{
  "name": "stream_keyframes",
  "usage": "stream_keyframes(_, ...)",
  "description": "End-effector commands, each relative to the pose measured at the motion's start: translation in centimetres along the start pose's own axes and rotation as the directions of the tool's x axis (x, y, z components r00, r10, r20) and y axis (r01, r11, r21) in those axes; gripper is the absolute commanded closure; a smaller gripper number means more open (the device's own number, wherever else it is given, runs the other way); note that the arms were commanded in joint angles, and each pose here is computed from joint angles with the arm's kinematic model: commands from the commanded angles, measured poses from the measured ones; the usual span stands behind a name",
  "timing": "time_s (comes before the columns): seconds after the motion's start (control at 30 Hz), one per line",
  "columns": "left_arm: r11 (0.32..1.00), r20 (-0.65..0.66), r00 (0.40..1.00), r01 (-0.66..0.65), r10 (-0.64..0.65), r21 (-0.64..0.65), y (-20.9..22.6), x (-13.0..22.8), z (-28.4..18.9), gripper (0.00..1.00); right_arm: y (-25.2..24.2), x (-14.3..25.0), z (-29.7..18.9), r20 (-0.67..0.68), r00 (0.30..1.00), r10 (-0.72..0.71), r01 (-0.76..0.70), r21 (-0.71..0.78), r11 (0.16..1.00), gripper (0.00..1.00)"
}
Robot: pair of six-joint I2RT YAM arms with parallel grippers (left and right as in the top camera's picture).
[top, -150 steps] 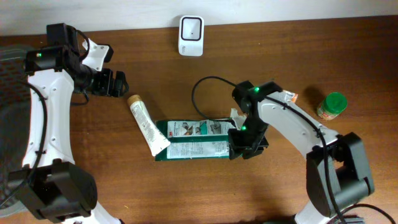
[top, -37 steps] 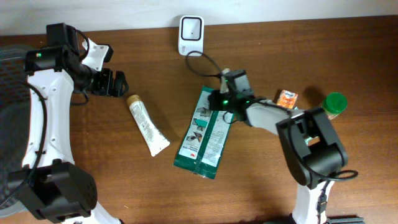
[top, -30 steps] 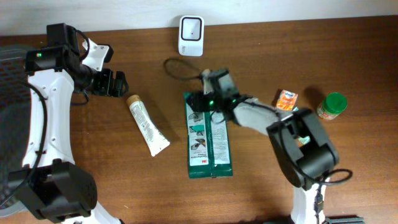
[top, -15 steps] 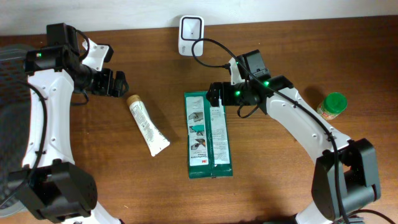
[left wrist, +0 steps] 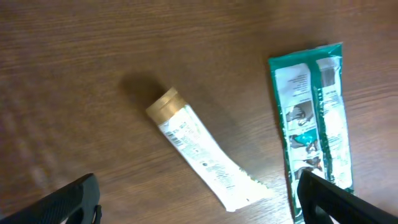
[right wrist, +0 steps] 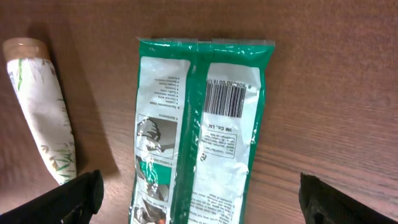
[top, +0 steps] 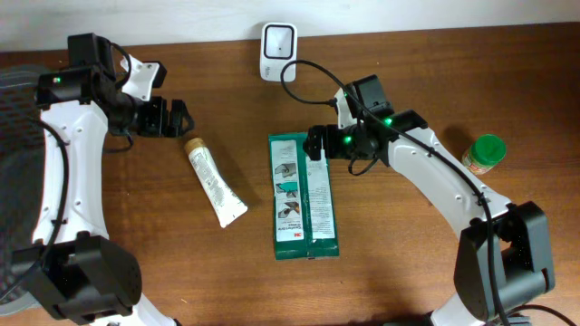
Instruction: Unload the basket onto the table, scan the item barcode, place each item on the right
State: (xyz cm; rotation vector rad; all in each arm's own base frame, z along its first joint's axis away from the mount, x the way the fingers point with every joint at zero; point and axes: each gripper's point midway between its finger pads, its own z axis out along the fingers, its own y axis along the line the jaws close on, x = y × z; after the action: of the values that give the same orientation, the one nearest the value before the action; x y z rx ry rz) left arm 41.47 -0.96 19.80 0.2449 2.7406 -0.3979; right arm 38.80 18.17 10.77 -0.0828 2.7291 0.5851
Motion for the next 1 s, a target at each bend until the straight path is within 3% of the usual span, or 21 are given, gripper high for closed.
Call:
stream_keyframes(0.0, 0.992, 0.021, 1.000, 0.016, -0.018, 0.122, -2.1, -0.5, 0.4, 0.66, -1.5, 0.4, 0.3, -0.024, 0.997, 0.071, -0.071, 0.030, 0.997, 0.01)
stream_keyframes(0.03, 0.989, -0.023, 0.999, 0.046, -0.043, 0.139, -2.6, 0.2, 1.9, 1.00, -1.8, 0.9, 0.4, -0.043, 0.994, 0.102, -0.100, 0.040, 0.994, 0.04)
stream_keyframes(0.1, 0.985, -0.096, 0.995, 0.050, -0.034, 0.168, -4.1, 1.6, 5.7, 1.00, -2.6, 2.5, 1.5, -0.112, 0.976, 0.189, -0.181, 0.070, 0.981, 0.17)
stream_keyframes(0.13, 0.982, -0.119, 0.993, 0.021, 0.002, 0.186, -5.3, 2.3, 8.2, 1.00, -2.6, 3.2, 2.3, -0.151, 0.968, 0.199, -0.192, 0.061, 0.980, 0.36)
stream_keyframes(0.17, 0.980, -0.131, 0.991, 0.012, 0.014, 0.197, -6.3, 2.5, 10.1, 1.00, -2.6, 3.6, 2.8, -0.177, 0.962, 0.206, -0.200, 0.051, 0.979, 0.67)
stream_keyframes(0.2, 0.971, -0.149, 0.988, -0.011, 0.048, 0.239, -7.9, 2.7, 12.4, 1.00, -2.8, 3.9, 3.0, -0.188, 0.959, 0.211, -0.204, 0.059, 0.977, 0.78)
stream_keyframes(0.3, 0.950, -0.181, 0.975, -0.071, 0.131, 0.306, -10.6, 3.5, 16.9, 1.00, -3.0, 4.1, 2.9, -0.193, 0.957, 0.214, -0.204, 0.072, 0.976, 0.80)
stream_keyframes(0.43, 0.840, -0.077, 0.940, -0.258, 0.333, 0.478, -14.1, 3.8, 18.5, 1.00, -3.5, 3.6, 3.0, -0.162, 0.965, 0.208, -0.194, 0.098, 0.976, 0.80)
stream_keyframes(0.57, 0.759, -0.047, 0.880, -0.380, 0.473, 0.529, -16.6, 5.5, 20.3, 1.00, -3.7, 3.5, 3.0, -0.157, 0.966, 0.208, -0.192, 0.110, 0.975, 0.80)
stream_keyframes(0.9, 0.785, -0.126, 0.867, -0.364, 0.483, 0.501, -14.9, 7.5, 23.9, 1.00, -3.7, 3.5, 3.0, -0.157, 0.966, 0.208, -0.192, 0.110, 0.975, 0.74)
stream_keyframes(0.97, 0.826, -0.168, 0.860, -0.382, 0.482, 0.415, -13.4, 7.4, 24.6, 1.00, -3.7, 3.5, 3.0, -0.157, 0.965, 0.208, -0.192, 0.110, 0.975, 0.72)
